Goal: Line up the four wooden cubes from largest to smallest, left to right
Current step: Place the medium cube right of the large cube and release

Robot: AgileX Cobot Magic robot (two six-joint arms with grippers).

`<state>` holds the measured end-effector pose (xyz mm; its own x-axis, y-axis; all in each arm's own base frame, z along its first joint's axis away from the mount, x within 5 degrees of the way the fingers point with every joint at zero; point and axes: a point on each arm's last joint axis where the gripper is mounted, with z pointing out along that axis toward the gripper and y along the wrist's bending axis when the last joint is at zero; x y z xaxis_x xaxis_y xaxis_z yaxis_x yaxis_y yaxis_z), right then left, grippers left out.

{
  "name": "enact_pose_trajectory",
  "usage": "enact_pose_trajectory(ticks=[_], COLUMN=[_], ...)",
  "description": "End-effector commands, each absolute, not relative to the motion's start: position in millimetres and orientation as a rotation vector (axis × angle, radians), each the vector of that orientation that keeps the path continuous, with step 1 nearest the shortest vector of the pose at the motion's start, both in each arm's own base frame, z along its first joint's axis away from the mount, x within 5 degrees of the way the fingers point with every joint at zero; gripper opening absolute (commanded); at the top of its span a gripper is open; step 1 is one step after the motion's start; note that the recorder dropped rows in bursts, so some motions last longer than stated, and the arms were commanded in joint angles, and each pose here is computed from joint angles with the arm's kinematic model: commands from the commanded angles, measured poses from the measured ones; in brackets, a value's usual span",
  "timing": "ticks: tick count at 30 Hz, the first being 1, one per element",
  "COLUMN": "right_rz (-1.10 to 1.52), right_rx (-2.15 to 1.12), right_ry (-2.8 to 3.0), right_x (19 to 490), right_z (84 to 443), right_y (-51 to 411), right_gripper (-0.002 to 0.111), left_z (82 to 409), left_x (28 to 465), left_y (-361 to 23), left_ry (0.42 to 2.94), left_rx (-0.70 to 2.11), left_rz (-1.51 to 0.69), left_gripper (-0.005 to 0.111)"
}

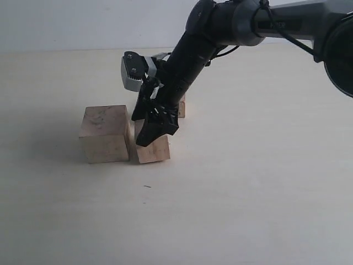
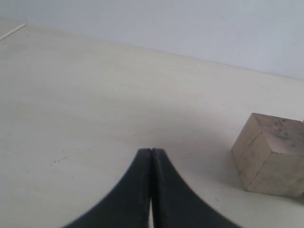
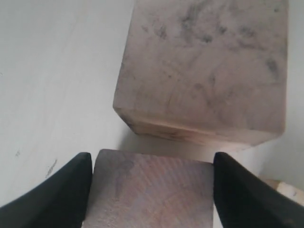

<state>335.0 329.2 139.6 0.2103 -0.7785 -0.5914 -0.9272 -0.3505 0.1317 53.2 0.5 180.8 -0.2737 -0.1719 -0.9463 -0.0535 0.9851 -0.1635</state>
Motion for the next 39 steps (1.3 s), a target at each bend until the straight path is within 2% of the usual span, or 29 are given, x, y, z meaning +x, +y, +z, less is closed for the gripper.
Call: enact_pose_trajectory(ticks=[1,3,6,13,16,18,24,32,39], right_rz=[0.85,0.838,0.83,0.831,0.833,0.833,0.818,0.705,0.386], right_rx=[-2.213,-2.202,-2.196,-2.163,-2.118,-2.084,-2.05,-2.1,-2.076], right_ry=[1.595,1.6,1.599,1.635,1.679,1.708,1.737,1.869,2.113], right_x=[337.4,338.5,339.1,338.4,337.7,336.9,332.8,335.2,346.1], right_z=[137.8,137.7,138.6,149.3,161.4,171.8,197.9,190.8,181.2], right_y=[329.8,330.2,330.4,329.8,329.3,328.7,324.6,314.5,297.3], right_gripper=[0.0,0.001,0.008,0.049,0.062,0.066,0.068,0.068,0.067], left_z=[180.9,180.9,180.9,180.9,180.9,180.9,180.9,180.9,180.9], left_x=[53.1,53.1,53.1,53.1,53.1,53.1,53.1,53.1,53.1], left_y=[0.6,0.6,0.6,0.6,0.6,0.6,0.6,0.6,0.6], left_ry=[1.836,1.836,1.836,1.836,1.836,1.836,1.836,1.836,1.836], left_rx=[-0.161,-0.161,-0.161,-0.161,-0.161,-0.161,-0.161,-0.161,-0.161], left_rz=[-0.112,-0.112,-0.112,-0.112,-0.112,-0.112,-0.112,-0.112,-0.112], left_gripper=[0.0,0.0,0.0,0.0,0.0,0.0,0.0,0.0,0.0])
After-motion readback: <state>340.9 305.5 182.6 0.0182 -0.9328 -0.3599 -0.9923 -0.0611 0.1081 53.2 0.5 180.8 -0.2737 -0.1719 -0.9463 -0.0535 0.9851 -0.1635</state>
